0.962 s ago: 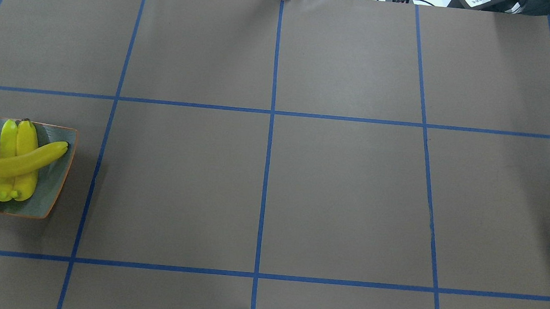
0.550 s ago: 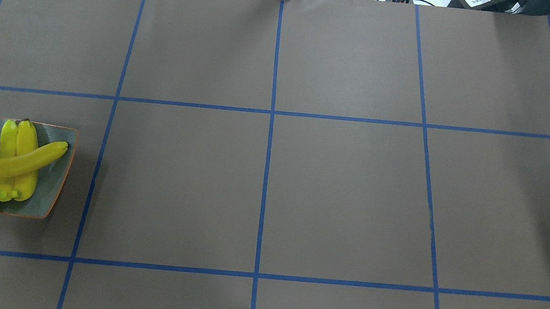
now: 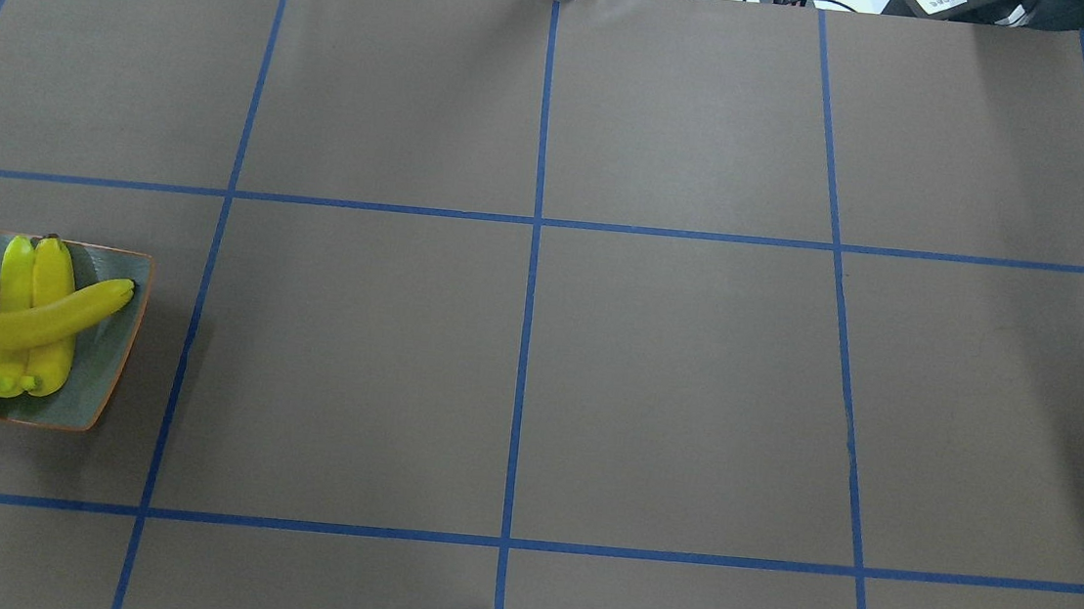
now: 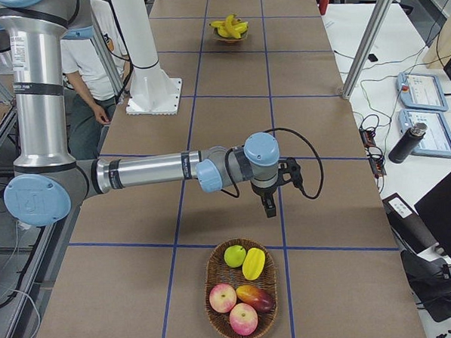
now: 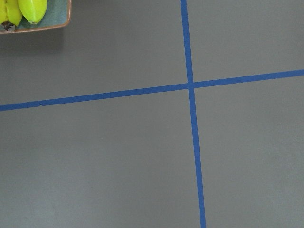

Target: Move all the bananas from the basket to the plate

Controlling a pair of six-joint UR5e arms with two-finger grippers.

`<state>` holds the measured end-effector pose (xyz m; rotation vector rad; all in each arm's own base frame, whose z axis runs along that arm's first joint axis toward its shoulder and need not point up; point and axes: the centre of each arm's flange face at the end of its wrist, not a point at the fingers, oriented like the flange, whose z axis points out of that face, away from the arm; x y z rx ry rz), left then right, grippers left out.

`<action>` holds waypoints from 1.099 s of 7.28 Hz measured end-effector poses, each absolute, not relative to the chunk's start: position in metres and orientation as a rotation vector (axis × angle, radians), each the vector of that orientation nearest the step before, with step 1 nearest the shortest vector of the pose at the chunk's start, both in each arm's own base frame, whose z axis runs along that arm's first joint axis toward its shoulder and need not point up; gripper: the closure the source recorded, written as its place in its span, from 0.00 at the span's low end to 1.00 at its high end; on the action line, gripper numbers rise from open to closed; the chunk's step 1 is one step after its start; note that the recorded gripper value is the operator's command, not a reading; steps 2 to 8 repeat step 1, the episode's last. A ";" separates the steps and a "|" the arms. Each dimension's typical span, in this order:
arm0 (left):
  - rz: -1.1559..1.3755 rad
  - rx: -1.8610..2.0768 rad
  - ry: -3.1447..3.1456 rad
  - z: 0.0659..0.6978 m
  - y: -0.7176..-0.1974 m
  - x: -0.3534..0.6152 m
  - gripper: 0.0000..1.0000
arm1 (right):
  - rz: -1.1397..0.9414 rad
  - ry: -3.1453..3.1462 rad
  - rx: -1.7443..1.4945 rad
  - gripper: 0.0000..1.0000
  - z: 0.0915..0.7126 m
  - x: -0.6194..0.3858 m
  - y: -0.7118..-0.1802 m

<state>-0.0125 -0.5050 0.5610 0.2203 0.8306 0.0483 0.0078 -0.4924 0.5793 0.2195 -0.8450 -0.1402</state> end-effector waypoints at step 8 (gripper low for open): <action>0.051 0.221 0.831 0.560 -0.506 -0.012 0.00 | -0.141 -0.843 0.222 0.00 0.579 0.008 -0.493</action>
